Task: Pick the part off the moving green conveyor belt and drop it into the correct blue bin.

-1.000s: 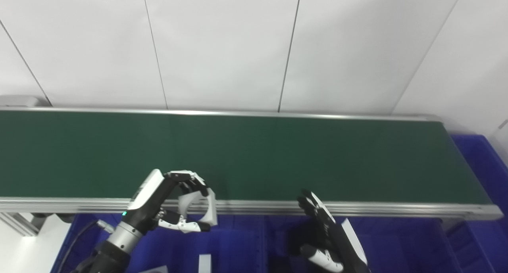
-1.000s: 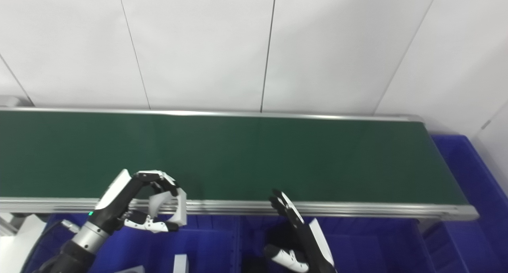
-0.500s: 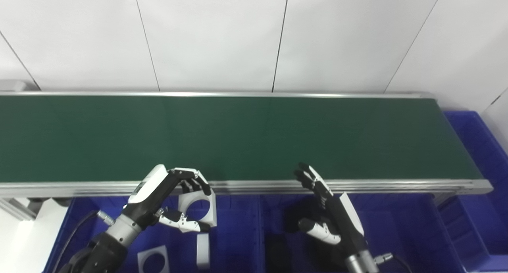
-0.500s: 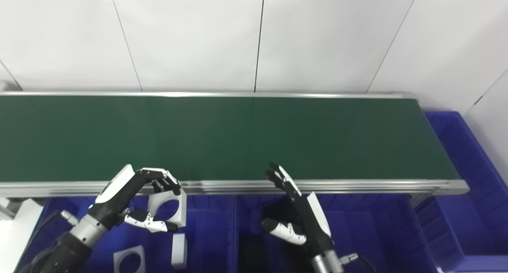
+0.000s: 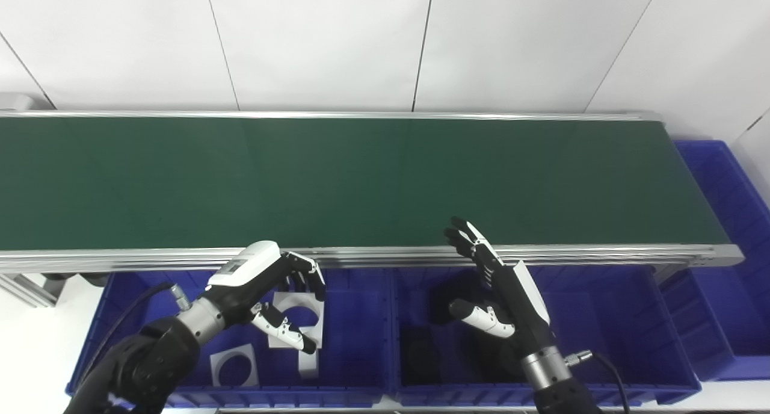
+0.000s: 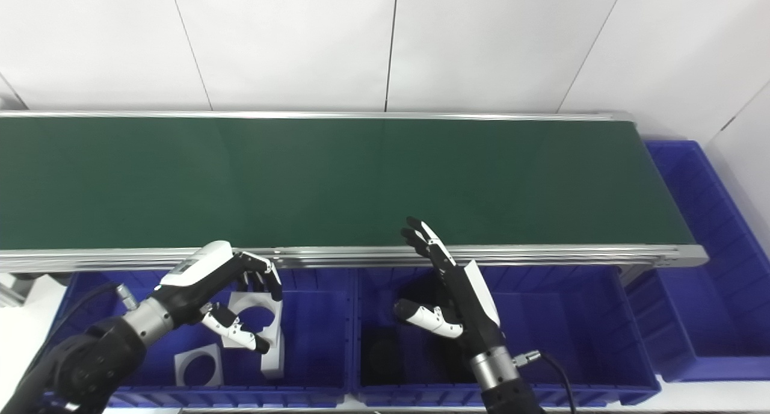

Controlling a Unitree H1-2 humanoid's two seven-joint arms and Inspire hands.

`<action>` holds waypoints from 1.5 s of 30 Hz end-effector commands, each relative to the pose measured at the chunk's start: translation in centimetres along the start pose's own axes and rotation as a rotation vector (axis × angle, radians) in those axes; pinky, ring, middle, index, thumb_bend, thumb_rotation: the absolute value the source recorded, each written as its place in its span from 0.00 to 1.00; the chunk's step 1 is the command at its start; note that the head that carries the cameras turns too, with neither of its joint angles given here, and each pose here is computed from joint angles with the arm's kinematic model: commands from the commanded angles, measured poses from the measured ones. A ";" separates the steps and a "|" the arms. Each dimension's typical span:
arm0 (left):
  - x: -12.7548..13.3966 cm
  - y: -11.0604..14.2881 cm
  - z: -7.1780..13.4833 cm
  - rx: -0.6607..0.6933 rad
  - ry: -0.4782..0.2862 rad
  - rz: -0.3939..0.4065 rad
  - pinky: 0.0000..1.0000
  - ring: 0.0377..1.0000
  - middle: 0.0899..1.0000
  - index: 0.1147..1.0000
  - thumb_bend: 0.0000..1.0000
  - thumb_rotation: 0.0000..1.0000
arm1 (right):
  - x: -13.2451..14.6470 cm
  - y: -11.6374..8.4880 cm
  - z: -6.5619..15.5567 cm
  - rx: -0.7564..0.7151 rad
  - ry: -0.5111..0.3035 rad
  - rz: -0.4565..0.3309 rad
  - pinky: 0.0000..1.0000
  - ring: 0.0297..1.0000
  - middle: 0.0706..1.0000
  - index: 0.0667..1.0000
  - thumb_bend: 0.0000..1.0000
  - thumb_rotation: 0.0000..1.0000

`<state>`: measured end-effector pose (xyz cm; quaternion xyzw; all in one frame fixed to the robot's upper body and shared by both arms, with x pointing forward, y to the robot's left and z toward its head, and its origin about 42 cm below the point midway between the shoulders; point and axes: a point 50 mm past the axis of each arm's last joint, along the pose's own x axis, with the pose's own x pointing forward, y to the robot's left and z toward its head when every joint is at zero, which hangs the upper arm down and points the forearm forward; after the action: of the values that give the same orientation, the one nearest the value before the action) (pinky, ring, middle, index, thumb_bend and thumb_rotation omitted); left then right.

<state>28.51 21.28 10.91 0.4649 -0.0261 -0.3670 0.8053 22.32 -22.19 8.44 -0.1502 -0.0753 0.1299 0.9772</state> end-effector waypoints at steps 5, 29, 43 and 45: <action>1.4 1.8 1.4 0.096 0.023 -0.027 0.50 0.41 0.46 0.46 0.50 0.00 | 0.6 -0.6 1.5 0.004 -0.060 -0.015 0.89 0.89 0.88 0.94 0.85 0.76; 1.7 1.0 2.7 0.370 0.075 -0.177 0.73 0.81 0.83 0.79 0.69 0.37 | 1.0 -0.6 1.9 0.007 -0.071 -0.029 0.88 0.87 0.87 0.93 0.86 0.77; -0.3 1.0 2.6 0.162 -0.015 -0.053 0.63 0.75 0.79 0.77 0.74 0.31 | 0.9 -0.4 2.0 0.015 -0.070 -0.030 0.88 0.88 0.87 0.93 0.85 0.75; -0.7 1.0 2.5 0.063 -0.070 -0.014 0.63 0.75 0.79 0.78 0.74 0.28 | 0.9 -0.4 1.9 0.017 -0.072 -0.028 0.88 0.88 0.87 0.93 0.84 0.74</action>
<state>27.42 20.47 11.96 0.5076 -0.0159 -0.3982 0.7639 22.64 -21.89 9.35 -0.1438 -0.0873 0.1251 0.9778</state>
